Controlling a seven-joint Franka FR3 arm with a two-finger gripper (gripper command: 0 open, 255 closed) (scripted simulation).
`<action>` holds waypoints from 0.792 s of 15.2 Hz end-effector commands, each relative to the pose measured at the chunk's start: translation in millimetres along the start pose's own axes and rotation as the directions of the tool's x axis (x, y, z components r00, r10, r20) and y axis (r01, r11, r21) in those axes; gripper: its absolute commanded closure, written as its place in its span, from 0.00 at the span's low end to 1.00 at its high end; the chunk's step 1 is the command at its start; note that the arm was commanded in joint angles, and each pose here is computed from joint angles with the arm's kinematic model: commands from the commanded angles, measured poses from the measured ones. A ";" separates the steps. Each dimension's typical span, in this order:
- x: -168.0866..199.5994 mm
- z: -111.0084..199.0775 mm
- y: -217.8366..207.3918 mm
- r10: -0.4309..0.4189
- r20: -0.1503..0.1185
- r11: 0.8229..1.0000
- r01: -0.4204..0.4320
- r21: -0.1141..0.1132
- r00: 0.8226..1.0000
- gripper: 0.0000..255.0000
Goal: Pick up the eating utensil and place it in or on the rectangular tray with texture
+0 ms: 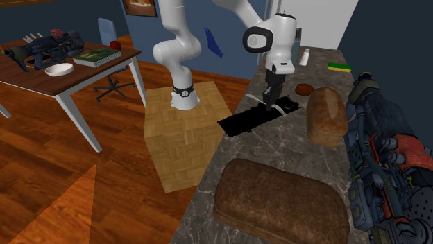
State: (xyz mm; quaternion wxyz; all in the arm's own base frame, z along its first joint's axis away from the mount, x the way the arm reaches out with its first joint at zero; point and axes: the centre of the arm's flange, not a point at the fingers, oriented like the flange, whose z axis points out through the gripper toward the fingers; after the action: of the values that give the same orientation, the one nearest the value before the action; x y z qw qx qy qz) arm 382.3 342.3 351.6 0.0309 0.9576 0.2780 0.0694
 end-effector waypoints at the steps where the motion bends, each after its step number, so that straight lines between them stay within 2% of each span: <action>1: 0.1 -0.1 0.0 0.000 0.000 1.000 0.000 0.000 1.000 0.00; 6: 0.1 -0.1 0.0 0.000 0.000 1.000 0.000 0.000 1.000 0.00; 10: 0.0 -50.1 0.0 0.000 0.000 1.000 0.000 0.000 1.000 0.00; 12: 0.0 -50.1 0.0 0.000 0.000 1.000 0.000 0.000 1.000 0.00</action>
State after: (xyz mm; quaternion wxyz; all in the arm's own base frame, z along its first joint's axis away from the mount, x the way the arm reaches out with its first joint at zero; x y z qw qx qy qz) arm 375.5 343.4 397.9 0.0309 0.9576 0.2779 0.0701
